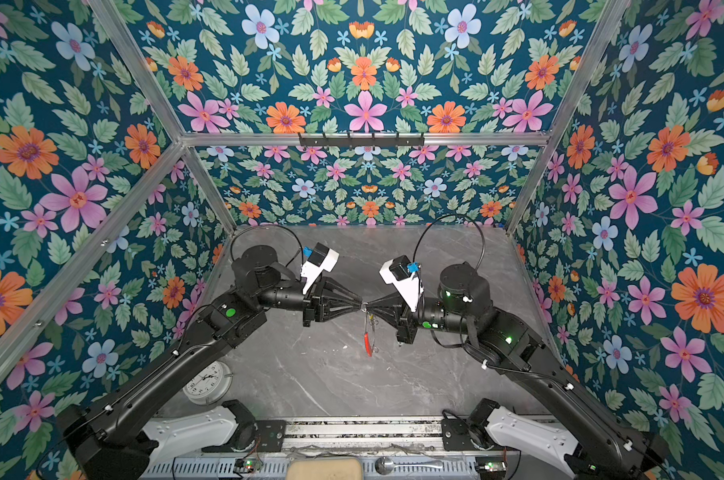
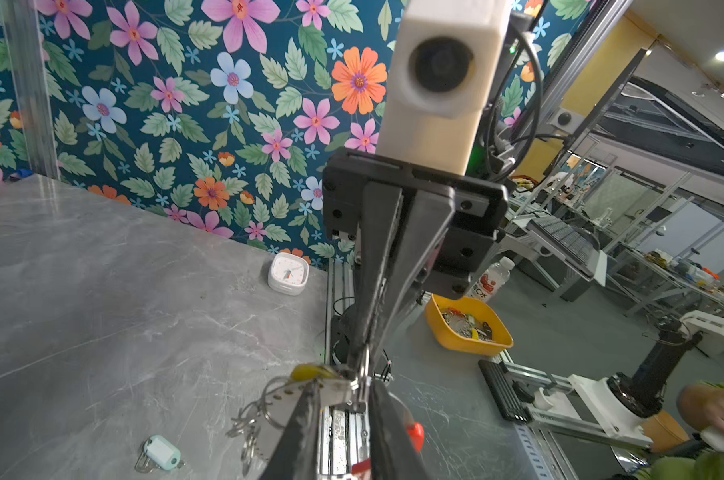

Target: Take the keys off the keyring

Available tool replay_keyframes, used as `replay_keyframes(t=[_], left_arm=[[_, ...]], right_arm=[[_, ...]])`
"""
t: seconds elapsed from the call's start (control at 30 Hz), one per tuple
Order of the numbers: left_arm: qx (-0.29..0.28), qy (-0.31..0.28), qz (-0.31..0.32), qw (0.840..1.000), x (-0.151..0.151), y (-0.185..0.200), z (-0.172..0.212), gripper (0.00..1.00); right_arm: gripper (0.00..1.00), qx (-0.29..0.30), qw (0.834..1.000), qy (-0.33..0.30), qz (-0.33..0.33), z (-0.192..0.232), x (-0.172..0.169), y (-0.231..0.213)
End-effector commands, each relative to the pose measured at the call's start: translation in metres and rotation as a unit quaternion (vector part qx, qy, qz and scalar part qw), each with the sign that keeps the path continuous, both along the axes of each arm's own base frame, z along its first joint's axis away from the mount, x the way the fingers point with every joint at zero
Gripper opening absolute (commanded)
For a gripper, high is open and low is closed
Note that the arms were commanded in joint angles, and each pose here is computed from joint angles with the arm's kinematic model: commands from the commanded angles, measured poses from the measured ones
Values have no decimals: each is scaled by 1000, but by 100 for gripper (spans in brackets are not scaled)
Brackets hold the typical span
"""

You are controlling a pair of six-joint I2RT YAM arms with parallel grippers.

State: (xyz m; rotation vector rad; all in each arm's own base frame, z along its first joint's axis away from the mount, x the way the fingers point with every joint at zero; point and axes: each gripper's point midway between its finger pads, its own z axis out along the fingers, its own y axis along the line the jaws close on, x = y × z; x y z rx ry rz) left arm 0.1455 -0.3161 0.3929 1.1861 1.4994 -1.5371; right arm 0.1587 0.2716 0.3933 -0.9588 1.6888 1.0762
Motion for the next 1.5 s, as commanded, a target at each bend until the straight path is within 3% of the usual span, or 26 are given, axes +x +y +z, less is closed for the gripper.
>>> replay_keyframes(t=[0.0,0.33,0.6,1.17,1.47], left_arm=[[1,-2,-25,1000,-8,1,0,23],[-4,0,-41,999,-9,-2,8,23],[3,10,-49,999,-8,-4,5,16],[7,15,-54,998,-8,-7,1,17],[6,7,-55,998,-10,-8,1,6]], right_arm=[[0,-1,1000,-11,-4,3,2,-1],[0,-11,1000,-4,-8,-2,5,1],[0,-13,1000,-6,-16,-2,8,0],[0,-7,1000,-3,-12,0,10,4],[0,1,1000,-3,-12,2,11,6]])
